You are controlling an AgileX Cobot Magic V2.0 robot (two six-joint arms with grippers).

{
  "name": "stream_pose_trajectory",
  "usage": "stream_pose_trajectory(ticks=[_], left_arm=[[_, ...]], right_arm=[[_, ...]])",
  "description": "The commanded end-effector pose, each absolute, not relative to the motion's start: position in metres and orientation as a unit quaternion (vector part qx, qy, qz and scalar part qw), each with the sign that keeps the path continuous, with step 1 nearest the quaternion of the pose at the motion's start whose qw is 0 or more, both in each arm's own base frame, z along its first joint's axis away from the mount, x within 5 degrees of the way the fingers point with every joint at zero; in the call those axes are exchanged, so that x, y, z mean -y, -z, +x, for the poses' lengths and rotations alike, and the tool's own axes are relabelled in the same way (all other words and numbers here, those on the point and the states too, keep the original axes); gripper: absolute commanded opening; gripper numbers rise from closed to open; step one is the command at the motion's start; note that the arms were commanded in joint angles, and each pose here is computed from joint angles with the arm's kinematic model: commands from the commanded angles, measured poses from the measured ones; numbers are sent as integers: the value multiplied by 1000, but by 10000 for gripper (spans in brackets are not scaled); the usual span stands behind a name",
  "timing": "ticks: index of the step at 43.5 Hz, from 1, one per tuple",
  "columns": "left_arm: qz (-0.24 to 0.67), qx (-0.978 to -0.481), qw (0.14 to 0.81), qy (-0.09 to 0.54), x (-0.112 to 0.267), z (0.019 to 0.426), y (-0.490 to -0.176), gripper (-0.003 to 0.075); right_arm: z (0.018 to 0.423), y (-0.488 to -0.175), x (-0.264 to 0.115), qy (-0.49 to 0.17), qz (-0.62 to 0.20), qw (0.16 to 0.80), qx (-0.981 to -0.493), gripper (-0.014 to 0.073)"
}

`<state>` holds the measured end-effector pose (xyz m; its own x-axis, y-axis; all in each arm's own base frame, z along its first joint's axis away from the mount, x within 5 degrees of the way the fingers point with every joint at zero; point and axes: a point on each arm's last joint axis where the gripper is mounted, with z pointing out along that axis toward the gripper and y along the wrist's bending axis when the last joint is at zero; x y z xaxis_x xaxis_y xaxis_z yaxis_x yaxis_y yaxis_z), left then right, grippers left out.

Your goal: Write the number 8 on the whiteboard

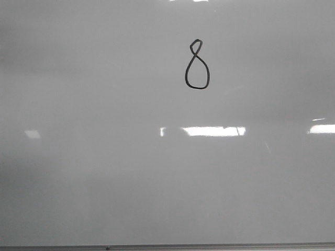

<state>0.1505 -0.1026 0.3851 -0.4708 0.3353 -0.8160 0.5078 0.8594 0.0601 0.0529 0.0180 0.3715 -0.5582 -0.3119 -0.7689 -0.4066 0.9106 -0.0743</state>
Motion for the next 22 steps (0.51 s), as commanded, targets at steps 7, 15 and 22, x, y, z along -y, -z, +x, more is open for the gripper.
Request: stream_pose_trajectory(ticks=[7,15,22], left_arm=[[227,-786,566,106,69,140,-390,-20],[127,-756,640,61,30,114,-356,-21],[64,-735,675,11,9,83,-316,-21]], right_arm=[[56,-382,-18,-51,-200,457,-865,-108],[56,-382,-18,-51,-200,457,-865,-108],[56,-382,-18,-51,-200,457,-865,-108]])
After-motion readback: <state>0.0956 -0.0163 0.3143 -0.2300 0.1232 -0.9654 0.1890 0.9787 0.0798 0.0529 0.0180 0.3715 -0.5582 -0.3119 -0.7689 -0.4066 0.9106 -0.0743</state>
